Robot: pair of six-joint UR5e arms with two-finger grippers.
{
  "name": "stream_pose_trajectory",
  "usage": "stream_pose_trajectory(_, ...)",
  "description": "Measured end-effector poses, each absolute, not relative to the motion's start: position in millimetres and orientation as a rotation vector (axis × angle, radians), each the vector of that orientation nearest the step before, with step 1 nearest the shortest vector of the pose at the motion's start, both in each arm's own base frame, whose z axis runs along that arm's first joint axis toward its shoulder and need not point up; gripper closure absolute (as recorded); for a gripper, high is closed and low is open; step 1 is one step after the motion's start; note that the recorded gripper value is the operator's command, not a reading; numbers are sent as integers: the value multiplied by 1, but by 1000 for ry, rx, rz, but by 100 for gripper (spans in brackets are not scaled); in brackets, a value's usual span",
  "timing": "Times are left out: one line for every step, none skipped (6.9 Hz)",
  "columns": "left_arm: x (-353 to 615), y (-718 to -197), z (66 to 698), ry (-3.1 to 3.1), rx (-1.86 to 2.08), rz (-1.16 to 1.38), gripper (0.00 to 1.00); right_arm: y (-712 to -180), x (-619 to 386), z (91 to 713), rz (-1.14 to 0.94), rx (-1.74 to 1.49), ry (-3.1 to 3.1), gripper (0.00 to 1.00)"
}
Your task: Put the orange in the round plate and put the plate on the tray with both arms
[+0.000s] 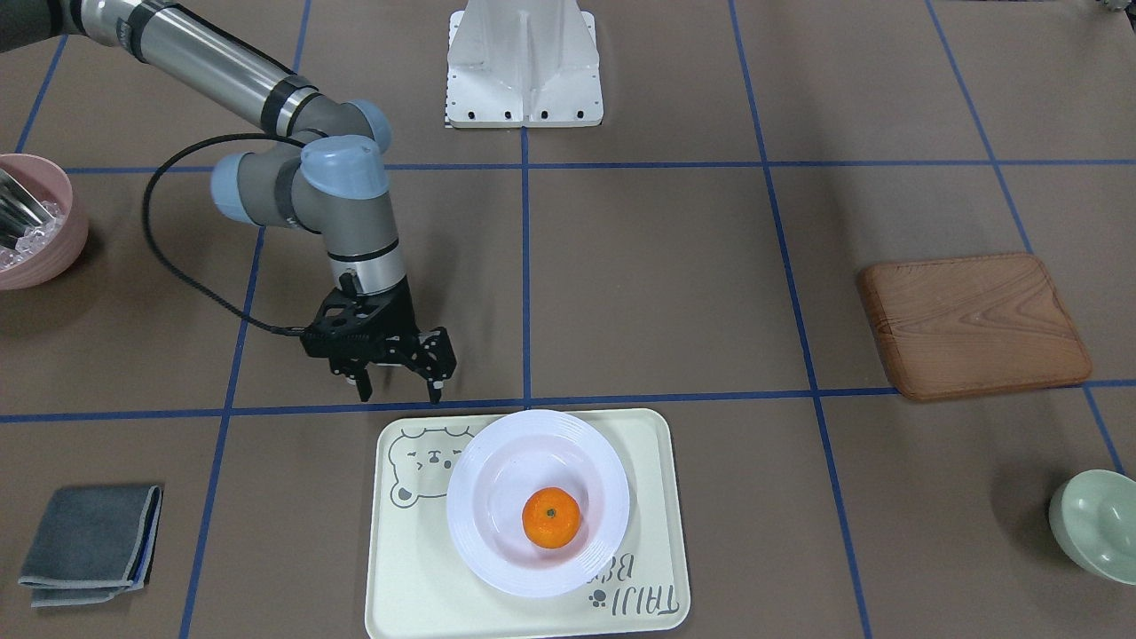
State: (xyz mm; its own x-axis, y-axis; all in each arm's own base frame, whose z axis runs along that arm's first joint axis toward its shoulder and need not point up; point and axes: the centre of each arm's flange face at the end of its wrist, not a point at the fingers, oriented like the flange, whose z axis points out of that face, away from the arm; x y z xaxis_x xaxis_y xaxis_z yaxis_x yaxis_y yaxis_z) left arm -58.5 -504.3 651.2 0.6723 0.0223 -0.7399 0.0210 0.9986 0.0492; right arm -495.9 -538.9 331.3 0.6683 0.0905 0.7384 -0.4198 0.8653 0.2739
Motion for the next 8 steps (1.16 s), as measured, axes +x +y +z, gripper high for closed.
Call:
stream_pose_trajectory(-59,-504,651,833,56,1,2,-563,-452,345,162,415,-701,0)
stream_pose_trajectory(-60,-504,648,831,62,4,2,-586,-405,355,44,379,-630,0)
stream_pose_trajectory(-61,-505,640,830,75,12,2,-607,-345,366,-54,332,-599,0)
stream_pose_trajectory(-61,-505,629,828,82,23,2,-622,-280,380,-116,290,-602,0)
stream_pose_trajectory(-62,-503,618,823,83,65,2,-637,-211,395,-158,255,-617,0)
stream_pose_trajectory(-67,-498,612,820,77,116,2,-646,-146,411,-185,219,-634,0)
stream_pose_trajectory(-72,-495,608,820,67,134,2,-643,-94,432,-202,188,-644,0)
stream_pose_trajectory(-75,-493,607,821,62,140,2,-627,-51,471,-234,164,-639,0)
